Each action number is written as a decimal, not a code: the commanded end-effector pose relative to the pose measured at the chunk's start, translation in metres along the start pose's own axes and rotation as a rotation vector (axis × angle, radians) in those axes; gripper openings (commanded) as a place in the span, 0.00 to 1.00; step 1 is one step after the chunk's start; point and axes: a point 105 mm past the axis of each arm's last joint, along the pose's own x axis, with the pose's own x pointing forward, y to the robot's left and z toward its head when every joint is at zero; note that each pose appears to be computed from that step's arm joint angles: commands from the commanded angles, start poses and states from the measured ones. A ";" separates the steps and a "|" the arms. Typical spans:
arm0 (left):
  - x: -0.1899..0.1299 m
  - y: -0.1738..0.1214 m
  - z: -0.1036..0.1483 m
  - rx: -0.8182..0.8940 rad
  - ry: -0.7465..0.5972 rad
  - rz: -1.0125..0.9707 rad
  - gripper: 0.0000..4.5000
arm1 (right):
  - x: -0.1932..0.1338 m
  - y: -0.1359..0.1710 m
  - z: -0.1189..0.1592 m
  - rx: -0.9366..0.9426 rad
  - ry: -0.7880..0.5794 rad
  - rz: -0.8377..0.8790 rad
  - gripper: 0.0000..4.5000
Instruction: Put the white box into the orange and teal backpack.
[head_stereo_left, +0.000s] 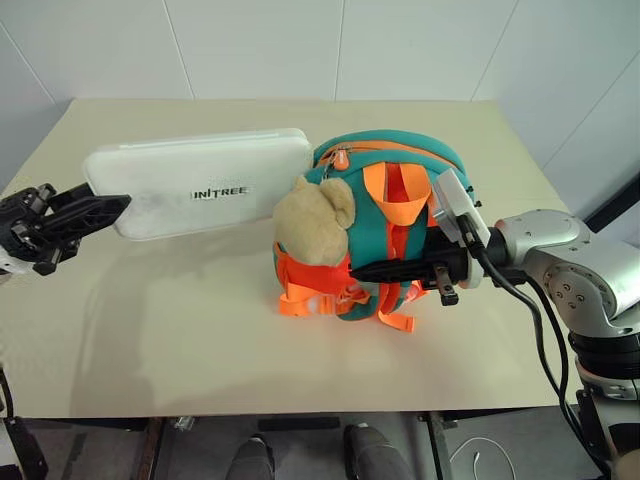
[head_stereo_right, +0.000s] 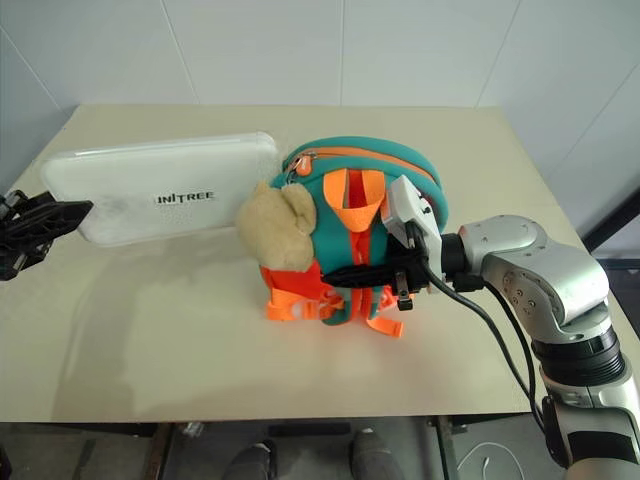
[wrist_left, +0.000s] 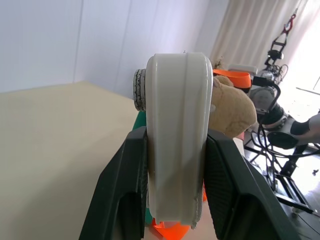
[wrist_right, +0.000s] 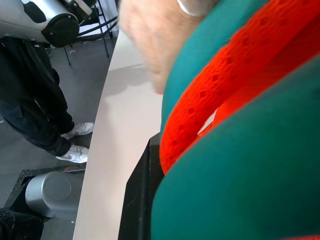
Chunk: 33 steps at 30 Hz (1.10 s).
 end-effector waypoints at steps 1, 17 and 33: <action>0.011 -0.006 -0.001 0.082 0.145 -0.078 0.27 | -0.003 0.000 0.007 -0.046 -0.011 -0.015 0.00; 0.110 0.050 -0.021 0.215 0.458 0.039 0.26 | 0.002 -0.005 0.003 -0.050 -0.022 -0.028 0.00; 0.184 0.029 -0.063 0.151 0.505 -0.095 0.47 | 0.006 -0.005 0.005 -0.055 -0.043 -0.041 0.00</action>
